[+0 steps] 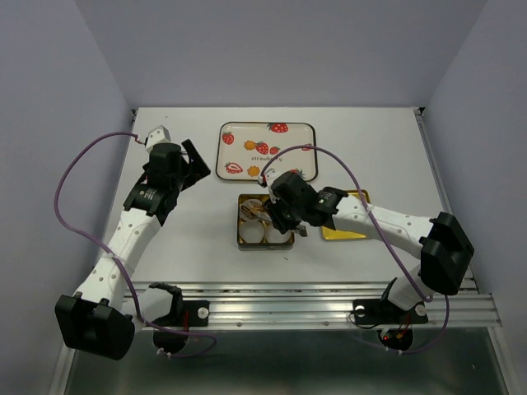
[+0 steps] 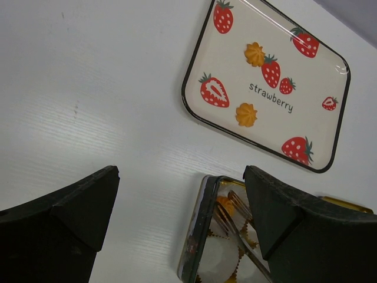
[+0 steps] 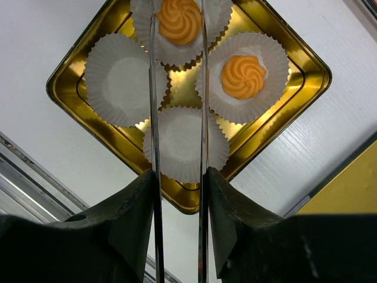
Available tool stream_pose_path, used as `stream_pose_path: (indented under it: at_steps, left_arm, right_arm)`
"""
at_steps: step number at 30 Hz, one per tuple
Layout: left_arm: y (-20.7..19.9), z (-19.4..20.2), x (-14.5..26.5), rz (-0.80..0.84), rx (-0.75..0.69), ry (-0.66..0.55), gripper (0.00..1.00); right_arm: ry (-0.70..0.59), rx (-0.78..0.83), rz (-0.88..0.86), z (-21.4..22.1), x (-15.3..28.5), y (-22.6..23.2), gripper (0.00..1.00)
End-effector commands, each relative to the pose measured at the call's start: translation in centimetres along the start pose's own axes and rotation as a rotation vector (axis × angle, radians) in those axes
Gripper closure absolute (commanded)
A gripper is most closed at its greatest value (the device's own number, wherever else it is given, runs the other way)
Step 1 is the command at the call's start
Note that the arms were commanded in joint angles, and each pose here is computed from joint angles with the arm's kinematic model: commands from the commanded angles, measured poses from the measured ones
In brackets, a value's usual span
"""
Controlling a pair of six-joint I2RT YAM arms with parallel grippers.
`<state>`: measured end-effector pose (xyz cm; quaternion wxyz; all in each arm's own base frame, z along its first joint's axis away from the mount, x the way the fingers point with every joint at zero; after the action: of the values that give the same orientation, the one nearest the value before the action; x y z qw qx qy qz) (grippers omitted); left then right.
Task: Pack the cookies
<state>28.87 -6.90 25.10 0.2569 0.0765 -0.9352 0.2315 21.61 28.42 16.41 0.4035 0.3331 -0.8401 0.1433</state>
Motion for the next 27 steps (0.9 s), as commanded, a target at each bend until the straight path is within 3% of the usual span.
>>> stream_pose_path:
  at_steps: [1,6,16,27]
  left_arm:
    - [-0.4,-1.0,0.8,0.016,0.002,-0.044,0.01]
    - [-0.4,-1.0,0.8,0.017,0.002,-0.045,0.01]
    - [-0.4,-1.0,0.7,0.018,0.000,-0.041,0.01]
    - [-0.5,-1.0,0.8,0.022,0.000,-0.045,0.01]
  right_arm:
    - [-0.072,0.008,0.004,-1.6,0.4,0.2,0.56]
    - [-0.072,0.008,0.008,-1.7,0.3,0.2,0.48]
    - [-0.098,0.000,0.013,-2.2,1.0,0.1,0.48]
    - [-0.228,0.012,0.016,-4.6,5.6,-0.4,0.48]
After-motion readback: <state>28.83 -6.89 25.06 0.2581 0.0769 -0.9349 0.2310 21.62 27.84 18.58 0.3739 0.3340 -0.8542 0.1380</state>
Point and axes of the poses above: each gripper's point midway between its finger pads, its own x axis back along the fingers, its own y axis along the line the jaws close on, z = x × y, the point moved 5 cm from there along x, back along the fingers
